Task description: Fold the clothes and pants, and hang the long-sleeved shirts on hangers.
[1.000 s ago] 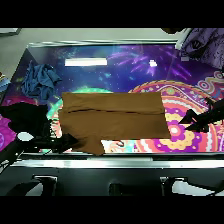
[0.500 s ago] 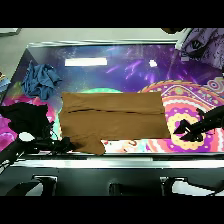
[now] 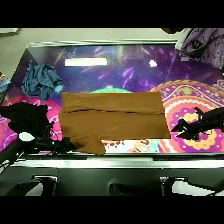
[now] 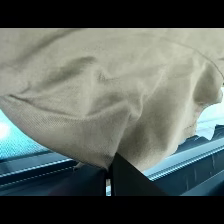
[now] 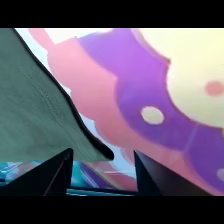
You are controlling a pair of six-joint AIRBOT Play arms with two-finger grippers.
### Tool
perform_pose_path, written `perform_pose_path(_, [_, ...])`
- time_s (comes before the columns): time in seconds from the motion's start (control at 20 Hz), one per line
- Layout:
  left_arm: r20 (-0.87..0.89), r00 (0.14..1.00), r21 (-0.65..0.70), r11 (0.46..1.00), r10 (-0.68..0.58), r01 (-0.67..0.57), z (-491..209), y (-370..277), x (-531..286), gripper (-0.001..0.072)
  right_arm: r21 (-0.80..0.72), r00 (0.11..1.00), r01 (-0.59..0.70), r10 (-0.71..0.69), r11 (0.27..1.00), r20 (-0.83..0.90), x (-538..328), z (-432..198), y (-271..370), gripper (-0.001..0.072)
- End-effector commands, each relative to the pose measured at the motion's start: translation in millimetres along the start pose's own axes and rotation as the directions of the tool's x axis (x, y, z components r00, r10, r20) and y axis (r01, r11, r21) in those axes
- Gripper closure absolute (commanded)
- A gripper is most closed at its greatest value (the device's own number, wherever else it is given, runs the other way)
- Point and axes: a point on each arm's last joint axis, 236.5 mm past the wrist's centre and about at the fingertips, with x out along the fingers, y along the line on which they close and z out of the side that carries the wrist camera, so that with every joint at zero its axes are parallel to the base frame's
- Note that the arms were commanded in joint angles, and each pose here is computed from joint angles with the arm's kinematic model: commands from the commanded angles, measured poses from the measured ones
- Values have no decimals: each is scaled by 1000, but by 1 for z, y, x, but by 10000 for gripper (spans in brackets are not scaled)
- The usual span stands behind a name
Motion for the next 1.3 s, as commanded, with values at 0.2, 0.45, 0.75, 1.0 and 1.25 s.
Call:
perform_pose_path(0.2, [2,1000,-3,1000,-1,1,1,0,0,691,41,991,-122,124,992,-50,26,-22,17,287])
perform_pose_path(0.45, [4,1000,-2,1000,-1,1,1,-1,-1,692,65,989,-144,145,987,-18,41,-23,17,564])
perform_pose_path(0.75, [99,994,8,999,46,-47,35,2,-49,694,47,988,-146,144,988,60,12,-22,31,684])
perform_pose_path(1.0, [89,993,41,996,72,-76,0,-10,-86,694,-30,993,-105,107,994,57,-32,-65,46,686])
perform_pose_path(1.25, [169,983,26,996,76,-82,-24,-27,-110,694,-54,977,-69,78,996,196,-69,-81,61,688])
